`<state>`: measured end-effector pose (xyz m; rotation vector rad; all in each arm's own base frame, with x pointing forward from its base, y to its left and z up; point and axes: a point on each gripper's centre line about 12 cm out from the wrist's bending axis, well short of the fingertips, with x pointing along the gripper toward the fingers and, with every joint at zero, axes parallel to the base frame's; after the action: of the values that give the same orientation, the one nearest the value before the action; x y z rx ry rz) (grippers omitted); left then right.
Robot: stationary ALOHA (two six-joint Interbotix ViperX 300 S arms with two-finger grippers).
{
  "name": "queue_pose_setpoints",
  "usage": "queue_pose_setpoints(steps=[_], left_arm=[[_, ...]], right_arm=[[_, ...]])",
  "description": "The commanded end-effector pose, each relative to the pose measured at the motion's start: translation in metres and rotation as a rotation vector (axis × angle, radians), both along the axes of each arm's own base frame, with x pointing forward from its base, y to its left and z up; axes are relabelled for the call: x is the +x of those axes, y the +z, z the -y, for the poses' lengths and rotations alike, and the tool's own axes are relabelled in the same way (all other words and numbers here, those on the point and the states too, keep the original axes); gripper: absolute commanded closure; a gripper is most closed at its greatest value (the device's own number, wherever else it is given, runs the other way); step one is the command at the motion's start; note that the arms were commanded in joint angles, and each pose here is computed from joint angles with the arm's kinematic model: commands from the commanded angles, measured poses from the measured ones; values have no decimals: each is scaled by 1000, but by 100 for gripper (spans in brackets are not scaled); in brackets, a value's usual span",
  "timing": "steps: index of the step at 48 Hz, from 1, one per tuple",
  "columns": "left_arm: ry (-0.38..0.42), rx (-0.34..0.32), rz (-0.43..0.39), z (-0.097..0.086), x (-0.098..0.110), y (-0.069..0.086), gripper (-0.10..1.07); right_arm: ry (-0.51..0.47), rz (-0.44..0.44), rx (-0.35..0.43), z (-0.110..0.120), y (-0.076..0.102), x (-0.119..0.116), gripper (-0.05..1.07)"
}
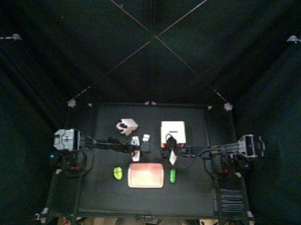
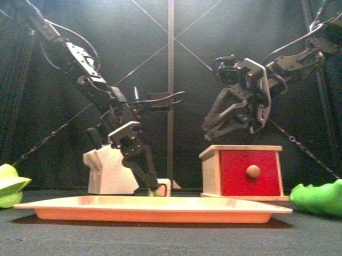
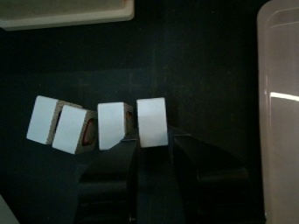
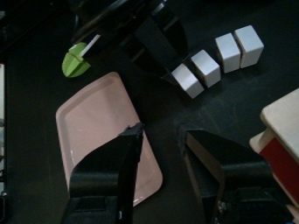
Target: Place sushi piece above plate
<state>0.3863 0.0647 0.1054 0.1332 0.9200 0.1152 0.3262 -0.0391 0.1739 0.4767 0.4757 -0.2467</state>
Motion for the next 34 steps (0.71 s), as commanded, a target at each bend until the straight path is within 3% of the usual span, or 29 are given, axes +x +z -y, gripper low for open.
queue_pose_setpoints(steps=[1, 18, 34], left_arm=[[7, 1, 18, -3, 4, 5, 41], [5, 5, 25, -2, 4, 10, 24], [-6, 14, 77, 4, 3, 33, 24]], right_arm=[[-2, 39, -7, 2, 12, 5, 28], [-2, 39, -7, 2, 12, 5, 28], [-2, 42, -8, 2, 13, 6, 28]])
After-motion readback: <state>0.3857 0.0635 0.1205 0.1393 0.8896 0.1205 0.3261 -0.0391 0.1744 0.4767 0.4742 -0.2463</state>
